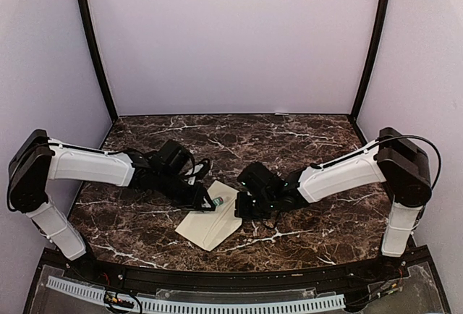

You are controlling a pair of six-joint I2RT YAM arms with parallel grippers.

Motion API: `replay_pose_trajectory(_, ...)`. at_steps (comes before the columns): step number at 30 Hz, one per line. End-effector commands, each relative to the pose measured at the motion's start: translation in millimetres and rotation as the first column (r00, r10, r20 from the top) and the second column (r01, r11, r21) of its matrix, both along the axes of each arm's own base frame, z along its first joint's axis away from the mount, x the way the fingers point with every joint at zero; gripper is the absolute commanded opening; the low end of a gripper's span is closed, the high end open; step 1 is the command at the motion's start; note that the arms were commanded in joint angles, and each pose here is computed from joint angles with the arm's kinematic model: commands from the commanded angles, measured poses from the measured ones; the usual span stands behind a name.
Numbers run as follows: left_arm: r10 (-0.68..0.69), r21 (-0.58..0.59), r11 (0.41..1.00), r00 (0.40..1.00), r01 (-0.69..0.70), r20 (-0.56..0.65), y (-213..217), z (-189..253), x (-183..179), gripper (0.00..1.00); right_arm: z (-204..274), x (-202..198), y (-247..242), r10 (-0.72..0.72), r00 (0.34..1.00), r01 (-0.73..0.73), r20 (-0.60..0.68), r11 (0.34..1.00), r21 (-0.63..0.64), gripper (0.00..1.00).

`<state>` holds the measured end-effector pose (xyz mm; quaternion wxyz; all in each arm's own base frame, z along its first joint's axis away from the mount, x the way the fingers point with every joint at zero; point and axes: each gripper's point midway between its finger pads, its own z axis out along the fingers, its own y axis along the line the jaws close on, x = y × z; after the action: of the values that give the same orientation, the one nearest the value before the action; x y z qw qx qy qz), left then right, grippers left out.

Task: Place the letter into the envelope and seal it
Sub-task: Paint the envelope at the center of the board.

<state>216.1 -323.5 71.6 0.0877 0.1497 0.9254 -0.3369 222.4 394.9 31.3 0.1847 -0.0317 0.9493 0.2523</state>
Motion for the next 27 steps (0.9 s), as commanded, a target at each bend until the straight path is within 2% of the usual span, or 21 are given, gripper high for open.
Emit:
replay_pose_trajectory(1, 0.017, -0.001, 1.000, 1.000, -0.017, 0.021, -3, 7, 10, 0.00, 3, 0, 9, 0.024, 1.000, -0.024, 0.015, 0.999, 0.020, 0.00)
replay_pose_trajectory(8, 0.047, 0.062, 0.997, 0.999, -0.047, 0.003, 9, -9, 8, 0.00, 1, -1, 6, 0.014, 1.000, -0.015, 0.009, 1.000, 0.010, 0.00)
replay_pose_trajectory(27, -0.001, 0.104, 0.994, 0.993, 0.014, -0.122, 32, -46, -33, 0.00, -8, -2, 4, 0.004, 1.000, -0.004, -0.014, 1.000, -0.016, 0.00)
